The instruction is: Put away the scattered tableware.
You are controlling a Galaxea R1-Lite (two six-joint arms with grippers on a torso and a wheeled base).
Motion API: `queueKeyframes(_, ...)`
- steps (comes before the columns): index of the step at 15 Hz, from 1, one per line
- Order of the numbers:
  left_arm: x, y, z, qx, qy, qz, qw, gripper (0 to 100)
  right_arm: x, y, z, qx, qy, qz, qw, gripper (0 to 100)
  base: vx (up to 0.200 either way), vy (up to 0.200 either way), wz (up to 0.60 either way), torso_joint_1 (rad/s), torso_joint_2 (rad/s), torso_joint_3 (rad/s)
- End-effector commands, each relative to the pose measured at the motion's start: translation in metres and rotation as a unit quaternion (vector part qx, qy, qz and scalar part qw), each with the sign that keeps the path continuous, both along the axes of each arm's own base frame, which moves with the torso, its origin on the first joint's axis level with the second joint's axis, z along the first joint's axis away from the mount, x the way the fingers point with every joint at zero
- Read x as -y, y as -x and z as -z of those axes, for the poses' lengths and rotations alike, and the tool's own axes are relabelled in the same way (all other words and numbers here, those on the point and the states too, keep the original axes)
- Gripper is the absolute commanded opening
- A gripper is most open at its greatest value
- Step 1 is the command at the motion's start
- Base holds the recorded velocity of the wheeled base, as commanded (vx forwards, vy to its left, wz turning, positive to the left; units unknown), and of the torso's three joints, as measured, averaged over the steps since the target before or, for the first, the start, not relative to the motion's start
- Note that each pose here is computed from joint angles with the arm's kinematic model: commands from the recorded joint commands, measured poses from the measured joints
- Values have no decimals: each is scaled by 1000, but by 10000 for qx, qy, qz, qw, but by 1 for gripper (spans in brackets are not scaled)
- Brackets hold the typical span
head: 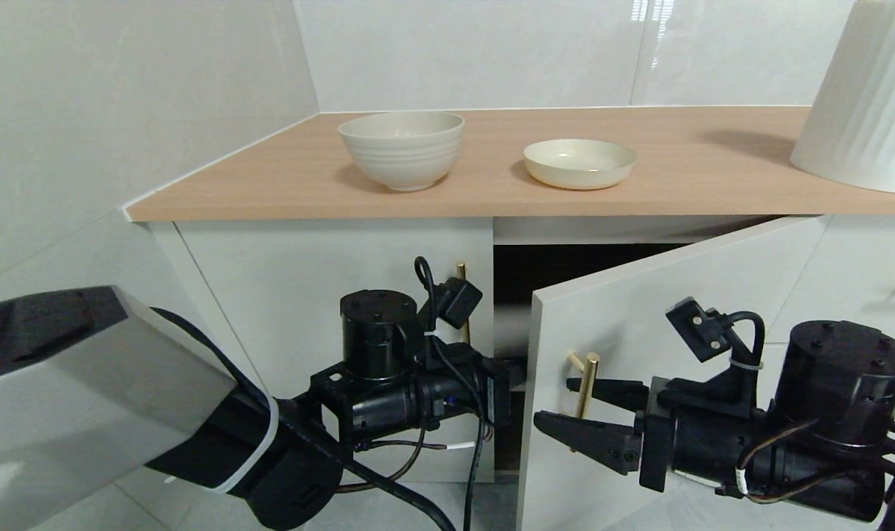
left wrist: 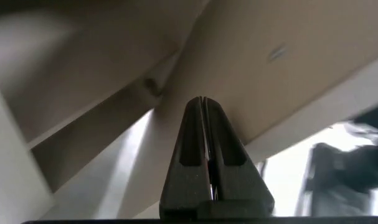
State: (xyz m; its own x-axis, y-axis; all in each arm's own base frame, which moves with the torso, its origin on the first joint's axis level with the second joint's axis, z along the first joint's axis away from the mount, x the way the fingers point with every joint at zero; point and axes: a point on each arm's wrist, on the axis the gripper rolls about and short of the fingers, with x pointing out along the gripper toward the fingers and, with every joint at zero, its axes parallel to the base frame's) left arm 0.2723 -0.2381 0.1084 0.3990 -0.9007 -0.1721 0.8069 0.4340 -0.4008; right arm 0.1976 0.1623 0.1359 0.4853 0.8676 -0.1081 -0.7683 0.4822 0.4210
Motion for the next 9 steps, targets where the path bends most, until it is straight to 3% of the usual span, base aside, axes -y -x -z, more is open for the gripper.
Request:
queueKeyframes(1, -2, 5, -12, 105, 113, 64, 9999, 0, 9, 6, 5, -85, 98, 181, 9998, 100, 0, 0, 0, 0, 0, 0)
queueKeyframes(4, -2, 12, -12, 68, 85, 140, 9998, 0, 27, 26, 30, -156, 803, 569, 9950, 100, 0, 0, 0, 0, 0, 0)
queueKeyframes(8, 2, 14, -13, 78, 96, 202, 9997, 0, 43, 46, 12, 369, 726, 864, 9929, 100, 0, 0, 0, 0, 0, 0)
queueKeyframes(9, 8, 16, -8, 25, 59, 277, 9996, 0, 48, 48, 16, 483, 1024, 1496, 9822, 100, 0, 0, 0, 0, 0, 0)
